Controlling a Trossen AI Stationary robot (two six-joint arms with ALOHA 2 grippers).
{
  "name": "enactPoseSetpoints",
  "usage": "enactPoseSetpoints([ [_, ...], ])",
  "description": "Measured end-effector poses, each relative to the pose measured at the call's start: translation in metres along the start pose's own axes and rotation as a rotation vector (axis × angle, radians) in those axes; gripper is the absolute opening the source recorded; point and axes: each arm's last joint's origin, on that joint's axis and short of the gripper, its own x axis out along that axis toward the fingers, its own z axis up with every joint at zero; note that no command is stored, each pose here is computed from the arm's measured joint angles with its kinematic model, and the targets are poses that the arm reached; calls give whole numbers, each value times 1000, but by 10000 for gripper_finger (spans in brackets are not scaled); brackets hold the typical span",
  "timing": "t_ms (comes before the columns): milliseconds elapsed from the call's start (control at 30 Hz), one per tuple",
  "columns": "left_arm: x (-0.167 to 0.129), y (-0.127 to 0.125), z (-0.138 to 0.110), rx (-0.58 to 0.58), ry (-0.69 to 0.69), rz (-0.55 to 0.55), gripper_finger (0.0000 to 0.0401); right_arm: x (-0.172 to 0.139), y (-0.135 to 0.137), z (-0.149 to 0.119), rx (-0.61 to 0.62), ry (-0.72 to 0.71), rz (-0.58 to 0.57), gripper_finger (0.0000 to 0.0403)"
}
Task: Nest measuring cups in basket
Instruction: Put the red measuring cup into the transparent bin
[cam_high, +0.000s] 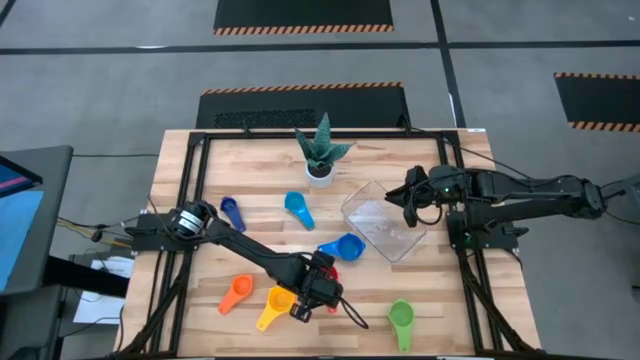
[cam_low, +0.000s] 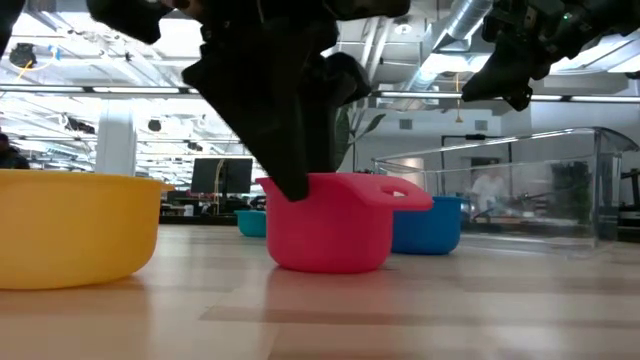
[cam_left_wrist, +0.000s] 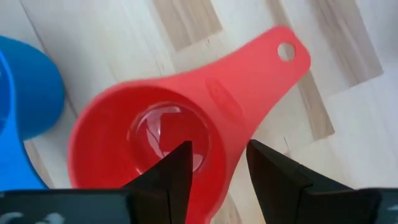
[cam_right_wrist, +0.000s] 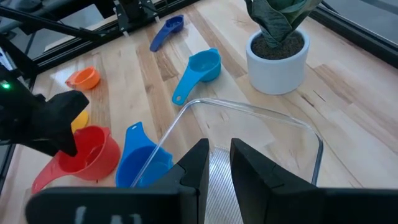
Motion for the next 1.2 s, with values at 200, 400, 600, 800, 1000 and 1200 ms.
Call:
enactPoseSetpoints([
  [200,0,1,2,-2,-18,22,142,0,0,0,0,0,0,92],
  [400,4,3,2,-43,-17,18,142,0,0,0,0,0,0,92],
  [600,14,3,2,-94,-2,20,142,0,0,0,0,0,0,92],
  [800,15,6,1,-165,2,30,142,0,0,0,0,-2,0,92],
  [1000,15,8,0,-170,8,16,121,0,0,0,1,0,0,92],
  [1200,15,6,1,-176,8,-29,15,0,0,0,0,-1,0,92],
])
